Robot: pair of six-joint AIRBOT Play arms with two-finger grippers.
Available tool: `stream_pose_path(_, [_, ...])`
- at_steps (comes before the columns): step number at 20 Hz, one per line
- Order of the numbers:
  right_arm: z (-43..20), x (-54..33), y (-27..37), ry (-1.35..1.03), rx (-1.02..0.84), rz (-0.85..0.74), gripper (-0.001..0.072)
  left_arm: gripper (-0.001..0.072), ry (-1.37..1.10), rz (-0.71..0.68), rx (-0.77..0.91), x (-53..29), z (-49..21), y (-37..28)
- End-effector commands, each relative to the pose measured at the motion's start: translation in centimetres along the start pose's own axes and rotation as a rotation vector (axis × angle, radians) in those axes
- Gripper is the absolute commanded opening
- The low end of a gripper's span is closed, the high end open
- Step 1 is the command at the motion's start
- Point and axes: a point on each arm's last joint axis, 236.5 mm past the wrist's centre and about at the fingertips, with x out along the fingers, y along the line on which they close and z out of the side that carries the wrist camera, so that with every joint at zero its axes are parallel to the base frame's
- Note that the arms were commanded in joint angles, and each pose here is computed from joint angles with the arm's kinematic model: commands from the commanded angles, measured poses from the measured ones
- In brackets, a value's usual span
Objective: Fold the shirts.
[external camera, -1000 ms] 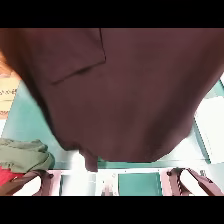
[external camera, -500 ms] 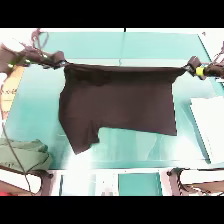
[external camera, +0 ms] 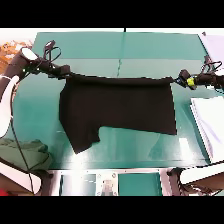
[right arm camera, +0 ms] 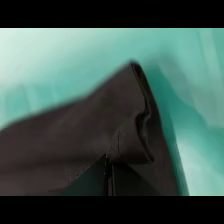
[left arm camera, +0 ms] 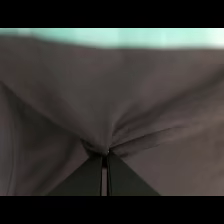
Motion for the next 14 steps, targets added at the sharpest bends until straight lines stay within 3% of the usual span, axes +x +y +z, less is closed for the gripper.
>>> stream_pose_path(1, [-3.9,-0.4,-0.5,0.104,0.007,-0.008,0.0014,0.0020,0.129,0.044,0.021,0.4,-3.3,1.4])
stream_pose_path(9, [-7.4,-0.1,-1.3,0.178,0.049,-0.013,0.0025,0.0021,0.126,0.001,-0.043,2.1,-4.5,1.2])
stream_pose_path(11, [-8.5,-0.7,-1.0,0.239,0.053,0.006,0.0215,0.0027,0.161,-0.012,-0.063,1.7,-5.1,0.7])
stream_pose_path(12, [-9.4,-1.2,-0.9,0.279,0.059,0.017,0.0211,0.0254,0.190,-0.021,-0.053,1.2,-5.5,0.3])
stream_pose_path(13, [-10.4,-1.7,-0.8,0.330,0.070,0.029,0.0206,0.0420,0.215,-0.027,-0.043,0.6,-5.7,-0.1])
stream_pose_path(14, [-11.4,-2.3,-0.8,0.375,0.080,0.039,0.0128,0.0425,0.236,-0.037,-0.033,-0.2,-5.7,-0.5])
